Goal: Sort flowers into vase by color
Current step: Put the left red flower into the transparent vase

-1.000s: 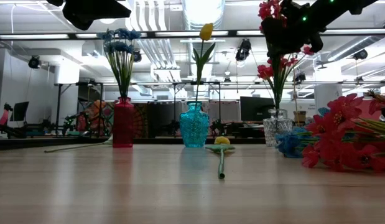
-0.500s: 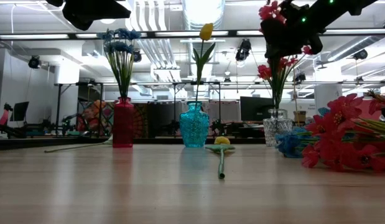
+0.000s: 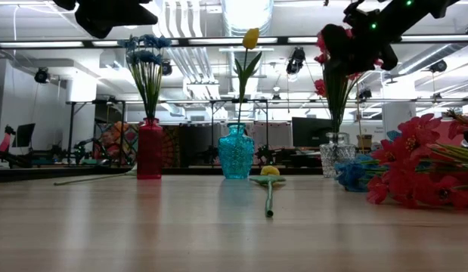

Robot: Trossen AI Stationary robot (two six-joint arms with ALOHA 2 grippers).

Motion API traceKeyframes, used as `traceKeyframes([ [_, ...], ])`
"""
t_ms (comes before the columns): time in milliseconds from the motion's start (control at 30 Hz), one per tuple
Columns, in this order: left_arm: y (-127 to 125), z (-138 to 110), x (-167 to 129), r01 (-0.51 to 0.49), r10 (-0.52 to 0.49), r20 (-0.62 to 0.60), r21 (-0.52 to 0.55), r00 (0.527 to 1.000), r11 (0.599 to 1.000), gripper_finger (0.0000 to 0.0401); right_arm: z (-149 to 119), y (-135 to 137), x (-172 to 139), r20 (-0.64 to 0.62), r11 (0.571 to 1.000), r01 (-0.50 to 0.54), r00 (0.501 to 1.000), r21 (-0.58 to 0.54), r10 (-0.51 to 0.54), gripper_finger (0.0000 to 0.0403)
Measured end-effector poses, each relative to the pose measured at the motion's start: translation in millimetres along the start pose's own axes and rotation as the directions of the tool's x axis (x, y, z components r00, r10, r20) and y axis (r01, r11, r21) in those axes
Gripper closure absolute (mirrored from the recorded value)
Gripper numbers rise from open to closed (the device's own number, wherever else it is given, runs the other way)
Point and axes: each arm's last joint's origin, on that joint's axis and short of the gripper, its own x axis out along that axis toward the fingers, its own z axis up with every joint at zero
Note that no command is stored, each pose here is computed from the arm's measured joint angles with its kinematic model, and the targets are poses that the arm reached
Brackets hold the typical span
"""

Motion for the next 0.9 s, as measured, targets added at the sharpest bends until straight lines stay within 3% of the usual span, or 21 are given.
traceKeyframes([
  [467, 4.9, -13.1, -1.2, -0.042, 0.036, -0.111, -0.059, 0.993, 0.997, 0.0217, -5.6, -9.1, -7.7, -0.093, 0.997, -0.037, 0.995, 0.070, 0.044, 0.0153],
  [767, 14.3, -26.0, -7.1, -0.116, 0.086, -0.236, -0.119, 0.968, 0.986, 0.0216, -9.7, -16.8, -14.4, -0.161, 0.994, -0.053, 0.985, 0.100, 0.069, 0.0142],
  [900, 18.1, -32.7, -11.4, -0.118, 0.056, -0.333, -0.169, 0.941, 0.979, 0.0216, -11.0, -20.6, -18.0, -0.191, 0.990, -0.065, 0.978, 0.121, 0.088, 0.0142],
])
